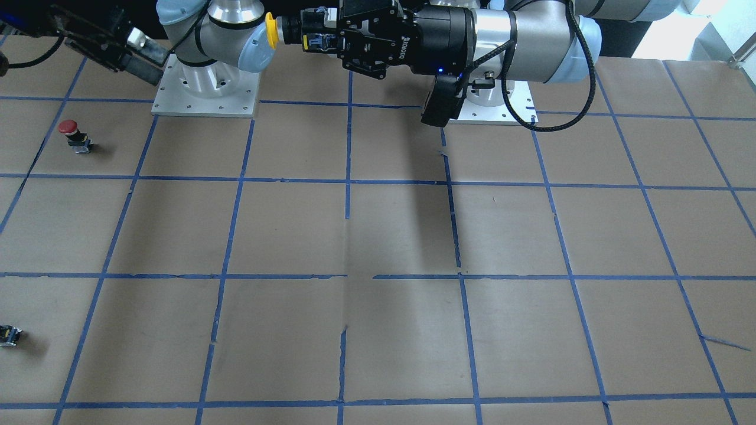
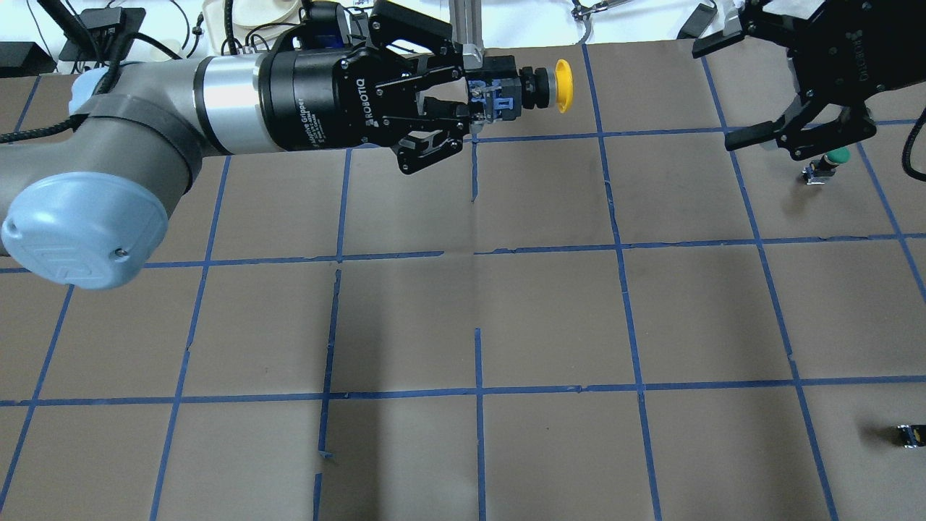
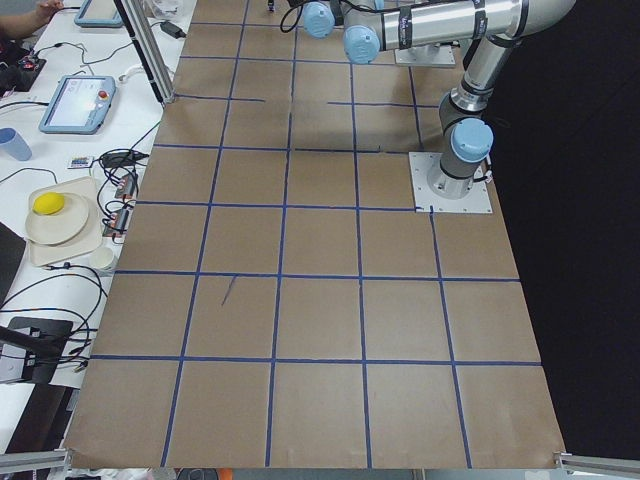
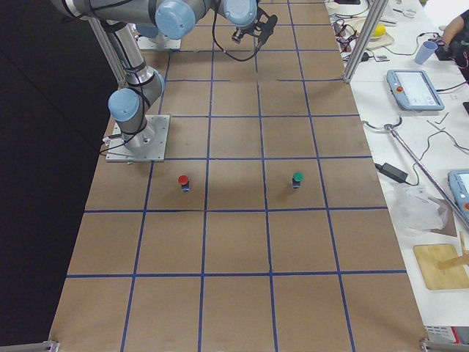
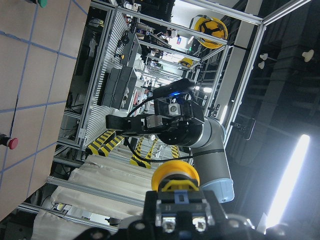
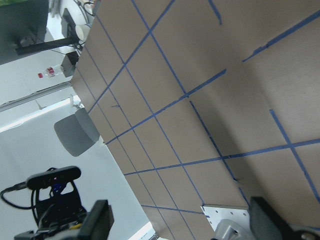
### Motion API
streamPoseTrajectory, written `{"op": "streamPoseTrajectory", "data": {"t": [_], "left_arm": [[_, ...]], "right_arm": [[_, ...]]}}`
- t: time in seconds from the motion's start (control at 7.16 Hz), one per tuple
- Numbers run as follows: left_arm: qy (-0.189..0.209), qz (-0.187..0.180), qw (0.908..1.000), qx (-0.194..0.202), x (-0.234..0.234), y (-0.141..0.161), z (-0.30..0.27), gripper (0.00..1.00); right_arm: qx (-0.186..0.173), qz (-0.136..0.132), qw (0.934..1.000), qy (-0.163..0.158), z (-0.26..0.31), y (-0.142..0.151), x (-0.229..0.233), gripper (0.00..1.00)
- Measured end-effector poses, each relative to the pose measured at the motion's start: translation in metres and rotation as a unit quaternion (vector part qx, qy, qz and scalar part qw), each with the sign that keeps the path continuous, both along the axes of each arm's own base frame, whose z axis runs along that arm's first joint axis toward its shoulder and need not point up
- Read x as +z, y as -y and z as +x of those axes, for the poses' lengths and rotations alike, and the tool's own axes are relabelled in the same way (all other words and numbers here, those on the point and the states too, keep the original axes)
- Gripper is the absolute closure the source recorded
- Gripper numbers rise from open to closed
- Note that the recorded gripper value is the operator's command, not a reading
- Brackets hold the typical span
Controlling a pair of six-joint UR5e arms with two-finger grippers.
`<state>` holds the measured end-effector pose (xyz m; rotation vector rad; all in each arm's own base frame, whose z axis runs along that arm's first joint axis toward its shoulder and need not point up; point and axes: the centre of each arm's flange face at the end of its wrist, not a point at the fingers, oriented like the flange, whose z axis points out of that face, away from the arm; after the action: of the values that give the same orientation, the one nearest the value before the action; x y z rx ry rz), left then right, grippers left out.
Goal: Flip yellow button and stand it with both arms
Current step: 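Carry the yellow button up toward the table center with the left gripper, then bring the right gripper to the yellow cap held by the left gripper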
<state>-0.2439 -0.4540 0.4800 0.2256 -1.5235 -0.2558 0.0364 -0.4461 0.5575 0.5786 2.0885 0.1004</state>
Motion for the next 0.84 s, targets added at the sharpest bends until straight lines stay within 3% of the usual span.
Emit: {"op": "streamPoseTrajectory", "data": {"t": [0.28, 0.56, 0.84], "left_arm": [[-0.019, 0.027, 0.9994, 0.000, -0.009, -0.004, -0.004, 0.84], [-0.037, 0.049, 0.9981, 0.004, -0.015, -0.010, -0.004, 0.84], [-0.044, 0.055, 0.9975, 0.004, -0.015, -0.011, -0.004, 0.84]], "right_arm": [[-0.016, -0.049, 0.9956, 0.079, 0.023, -0.003, 0.024, 0.00], [-0.038, -0.051, 0.9874, 0.145, 0.030, 0.001, 0.019, 0.00], [-0.039, -0.042, 0.9860, 0.157, 0.034, 0.001, 0.005, 0.00]]}}
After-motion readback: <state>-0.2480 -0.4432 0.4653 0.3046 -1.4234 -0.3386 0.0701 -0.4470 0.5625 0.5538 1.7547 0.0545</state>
